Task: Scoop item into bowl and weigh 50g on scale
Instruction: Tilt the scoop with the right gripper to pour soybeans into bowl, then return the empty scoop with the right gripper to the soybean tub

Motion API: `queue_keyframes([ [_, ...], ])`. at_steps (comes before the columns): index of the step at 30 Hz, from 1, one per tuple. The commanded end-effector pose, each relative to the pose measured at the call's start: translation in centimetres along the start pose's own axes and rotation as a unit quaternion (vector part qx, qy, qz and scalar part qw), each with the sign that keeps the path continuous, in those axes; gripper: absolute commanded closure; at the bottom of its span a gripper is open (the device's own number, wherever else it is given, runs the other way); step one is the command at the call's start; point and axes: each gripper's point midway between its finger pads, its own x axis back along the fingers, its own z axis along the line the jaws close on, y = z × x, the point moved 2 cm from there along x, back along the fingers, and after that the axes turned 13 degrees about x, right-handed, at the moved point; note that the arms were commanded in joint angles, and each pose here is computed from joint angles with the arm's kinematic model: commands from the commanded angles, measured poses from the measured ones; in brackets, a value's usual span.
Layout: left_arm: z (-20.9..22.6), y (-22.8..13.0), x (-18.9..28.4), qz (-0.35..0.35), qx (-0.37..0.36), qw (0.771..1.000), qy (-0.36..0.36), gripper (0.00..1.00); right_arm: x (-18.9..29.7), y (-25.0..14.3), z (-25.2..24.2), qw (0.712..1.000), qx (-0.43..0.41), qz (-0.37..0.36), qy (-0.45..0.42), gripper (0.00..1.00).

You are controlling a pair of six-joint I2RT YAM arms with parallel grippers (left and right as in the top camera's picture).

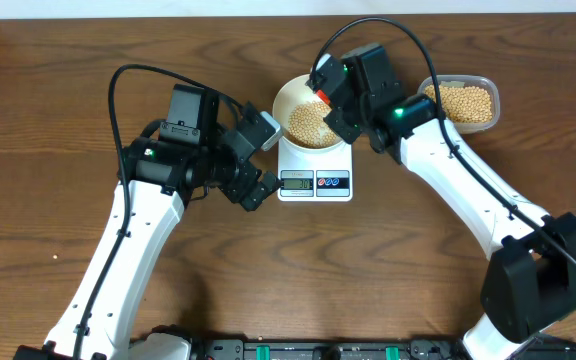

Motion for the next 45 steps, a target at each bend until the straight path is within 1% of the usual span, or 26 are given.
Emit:
queue_keyframes([
  [1,-0.2,0.6,0.7,-0.011,-0.002,1.0,0.003,0.06,1.4,1.2,-0.4,1.0,0.013,-0.012,-0.022,0.99],
  [6,-0.2,0.6,0.7,-0.011,-0.002,1.0,0.003,0.06,1.7,1.6,-0.6,0.999,0.01,-0.019,-0.026,0.99],
  [9,-0.2,0.6,0.7,-0.011,-0.001,1.0,0.003,0.05,1.8,1.6,-0.8,0.999,-0.016,-0.024,-0.027,0.99],
  [16,-0.2,0.6,0.7,-0.011,-0.001,1.0,0.003,0.06,2.7,2.3,-1.0,0.995,-0.059,-0.071,0.021,0.99],
  [21,-0.2,0.6,0.7,-0.011,-0.001,1.0,0.003,0.06,5.2,2.3,-3.0,0.985,-0.118,-0.115,0.044,0.99],
  [25,-0.2,0.6,0.7,-0.011,-0.002,1.0,0.003,0.06,8.2,1.5,-5.8,0.97,-0.184,-0.151,0.051,0.99],
  [29,-0.2,0.6,0.7,-0.011,-0.002,1.0,0.003,0.06,11.4,-1.2,-9.2,0.957,-0.238,-0.16,0.029,0.99],
  [34,-0.2,0.6,0.7,-0.011,-0.001,1.0,0.003,0.06,13.9,-6.1,-12.0,0.948,-0.293,-0.127,-0.009,0.99],
  [37,-0.2,0.6,0.7,-0.011,-0.001,1.0,0.003,0.06,14.2,-9.9,-12.7,0.939,-0.334,-0.082,-0.015,0.99],
  [39,-0.2,0.6,0.7,-0.011,-0.001,1.0,0.003,0.06,14.1,-11.8,-12.8,0.936,-0.348,-0.052,-0.023,0.99],
  [40,-0.2,0.6,0.7,-0.011,-0.001,1.0,0.003,0.06,14.0,-13.2,-12.9,0.932,-0.359,-0.026,-0.032,0.99],
  [42,-0.2,0.6,0.7,-0.011,-0.001,1.0,0.003,0.06,13.6,-15.1,-13.0,0.926,-0.374,0.009,-0.043,0.99],
  [45,-0.2,0.6,0.7,-0.011,-0.001,1.0,0.003,0.06,12.7,-16.7,-12.8,0.921,-0.385,0.043,-0.045,0.99],
])
